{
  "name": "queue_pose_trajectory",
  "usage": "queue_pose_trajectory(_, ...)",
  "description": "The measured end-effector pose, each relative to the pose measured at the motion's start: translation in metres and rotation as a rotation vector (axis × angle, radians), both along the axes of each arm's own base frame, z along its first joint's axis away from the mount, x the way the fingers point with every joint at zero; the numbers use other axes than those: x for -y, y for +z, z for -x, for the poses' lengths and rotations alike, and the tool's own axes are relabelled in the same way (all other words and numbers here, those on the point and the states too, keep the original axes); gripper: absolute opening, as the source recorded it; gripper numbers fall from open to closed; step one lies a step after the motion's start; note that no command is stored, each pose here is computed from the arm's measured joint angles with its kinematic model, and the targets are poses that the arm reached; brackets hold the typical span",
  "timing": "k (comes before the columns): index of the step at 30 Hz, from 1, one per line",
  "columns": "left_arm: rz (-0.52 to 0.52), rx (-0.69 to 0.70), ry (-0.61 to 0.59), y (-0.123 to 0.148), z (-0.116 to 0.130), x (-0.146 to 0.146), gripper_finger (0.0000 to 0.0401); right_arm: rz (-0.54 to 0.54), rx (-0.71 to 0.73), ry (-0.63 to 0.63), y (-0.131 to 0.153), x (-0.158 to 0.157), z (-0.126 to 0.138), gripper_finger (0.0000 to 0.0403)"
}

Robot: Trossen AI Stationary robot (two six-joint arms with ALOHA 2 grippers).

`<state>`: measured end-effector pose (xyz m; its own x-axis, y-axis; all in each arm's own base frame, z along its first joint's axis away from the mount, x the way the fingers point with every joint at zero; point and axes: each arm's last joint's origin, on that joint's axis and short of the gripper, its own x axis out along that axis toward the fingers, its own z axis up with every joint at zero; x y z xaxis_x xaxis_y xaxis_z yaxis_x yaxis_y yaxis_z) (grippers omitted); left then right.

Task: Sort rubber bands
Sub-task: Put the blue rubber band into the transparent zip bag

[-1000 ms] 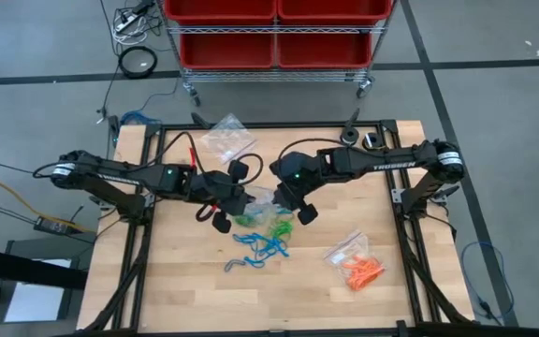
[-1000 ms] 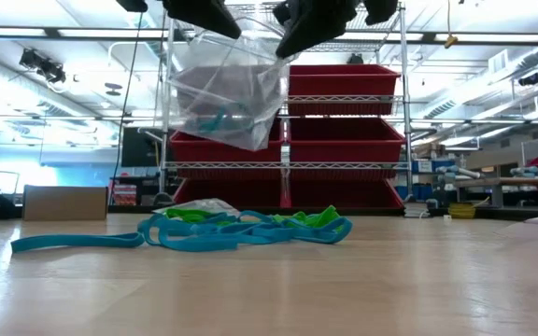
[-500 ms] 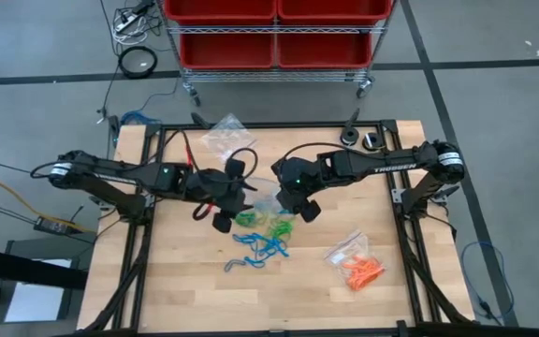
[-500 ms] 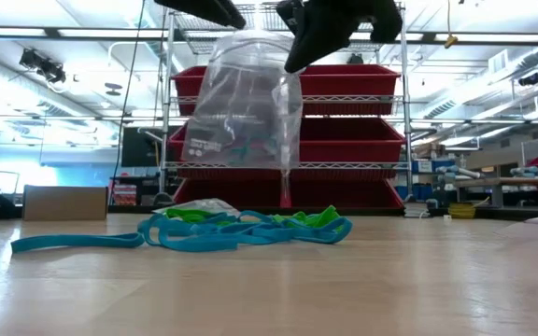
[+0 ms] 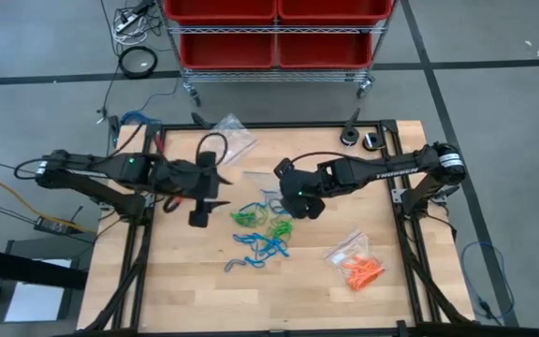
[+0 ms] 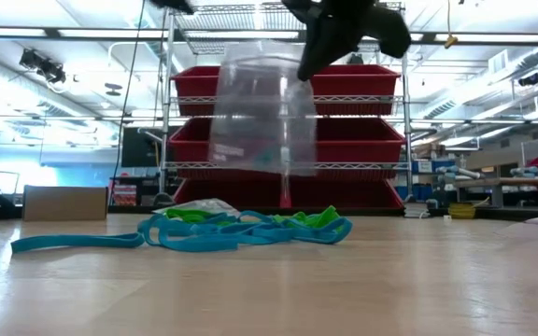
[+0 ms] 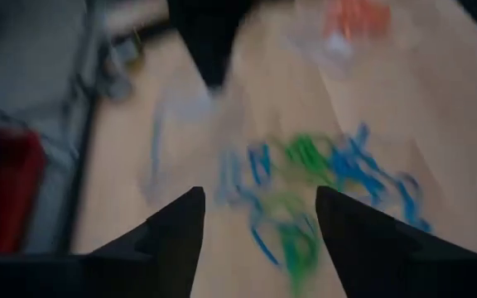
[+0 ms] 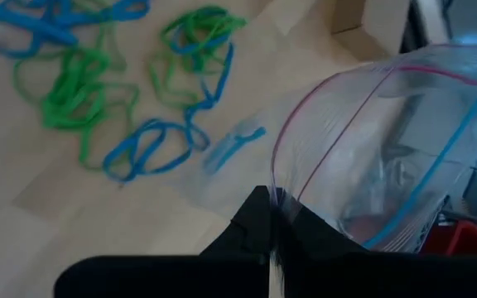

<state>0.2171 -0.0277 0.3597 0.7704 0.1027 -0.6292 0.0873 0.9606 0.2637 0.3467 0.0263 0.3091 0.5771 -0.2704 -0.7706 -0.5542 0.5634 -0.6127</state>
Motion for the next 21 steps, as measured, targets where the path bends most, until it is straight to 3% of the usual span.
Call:
queue_pose_trajectory(3, 0.054, -0.084, 0.017, -0.015, 0.004, 0.007, 0.0221, 0.023, -0.042, -0.011, -0.002, -0.004, 0.004, 0.0)
queue_pose_trajectory(7, 0.088, -0.098, 0.001, -0.052, 0.0, 0.019, 0.0204, 0.012, -0.078, -0.03, -0.005, -0.009, 0.009, 0.0)
queue_pose_trajectory(12, 0.133, -0.044, 0.002, -0.108, -0.005, 0.023, 0.0198, -0.034, -0.088, -0.032, -0.006, -0.018, 0.011, 0.0)
queue_pose_trajectory(21, 0.327, -0.007, -0.029, -0.195, 0.009, 0.026, 0.0198, -0.089, -0.107, -0.039, -0.008, -0.031, 0.016, 0.0)
